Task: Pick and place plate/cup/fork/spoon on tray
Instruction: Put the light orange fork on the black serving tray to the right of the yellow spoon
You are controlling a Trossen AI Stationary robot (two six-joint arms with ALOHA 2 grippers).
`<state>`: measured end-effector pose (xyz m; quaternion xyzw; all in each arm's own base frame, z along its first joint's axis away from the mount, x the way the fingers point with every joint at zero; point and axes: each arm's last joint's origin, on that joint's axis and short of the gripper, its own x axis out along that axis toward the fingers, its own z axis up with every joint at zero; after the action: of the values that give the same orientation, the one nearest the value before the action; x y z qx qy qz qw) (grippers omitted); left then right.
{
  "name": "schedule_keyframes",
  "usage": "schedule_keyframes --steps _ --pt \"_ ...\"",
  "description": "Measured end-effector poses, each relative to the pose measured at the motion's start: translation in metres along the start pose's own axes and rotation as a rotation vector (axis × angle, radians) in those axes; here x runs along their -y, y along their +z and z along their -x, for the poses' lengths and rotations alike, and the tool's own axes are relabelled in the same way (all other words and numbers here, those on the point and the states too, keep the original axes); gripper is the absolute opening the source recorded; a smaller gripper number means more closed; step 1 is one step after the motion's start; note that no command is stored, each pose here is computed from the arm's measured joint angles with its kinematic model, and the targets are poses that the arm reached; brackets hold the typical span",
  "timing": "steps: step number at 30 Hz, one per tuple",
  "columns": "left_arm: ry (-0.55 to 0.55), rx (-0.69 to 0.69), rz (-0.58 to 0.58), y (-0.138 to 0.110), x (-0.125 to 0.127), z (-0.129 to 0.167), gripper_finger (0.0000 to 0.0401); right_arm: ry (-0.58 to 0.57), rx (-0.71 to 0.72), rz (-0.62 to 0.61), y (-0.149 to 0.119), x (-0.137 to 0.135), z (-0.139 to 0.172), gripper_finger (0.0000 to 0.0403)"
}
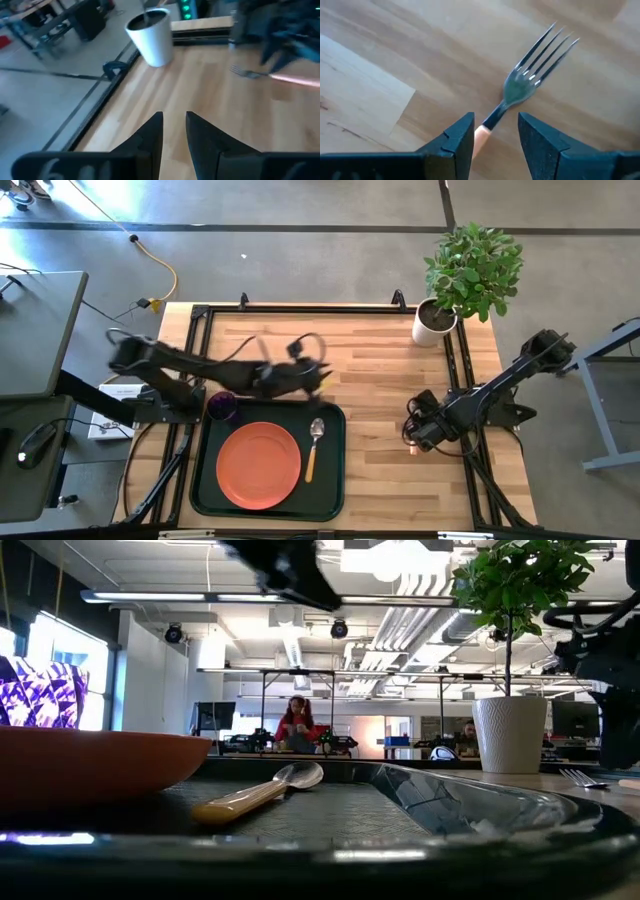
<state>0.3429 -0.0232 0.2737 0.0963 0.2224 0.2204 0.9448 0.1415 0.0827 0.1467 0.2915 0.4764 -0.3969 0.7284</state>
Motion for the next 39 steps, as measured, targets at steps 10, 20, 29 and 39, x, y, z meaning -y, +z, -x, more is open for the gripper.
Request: schedule_keyframes --steps 10,20,29,39 --pt "-0.142 0.098 -0.128 -0.020 0.016 0.086 0.0074 -0.005 -0.037 -0.070 -0.005 0.002 -0.009 0.0142" --pt "-0.288 0.183 -0.215 -0.016 0.026 0.139 0.0074 -0.049 -0.026 -0.101 -0.001 0.001 -0.017 0.0136" --pt "-0.213 0.119 -0.167 -0.024 0.023 0.150 0.0074 -0.091 -0.056 -0.098 -0.003 -0.004 -0.027 0.0075" --pt "-0.152 0.045 0.003 -0.031 -0.006 0.167 0.0074 -0.062 -0.038 -0.056 -0.003 -0.006 -0.026 0.0023"
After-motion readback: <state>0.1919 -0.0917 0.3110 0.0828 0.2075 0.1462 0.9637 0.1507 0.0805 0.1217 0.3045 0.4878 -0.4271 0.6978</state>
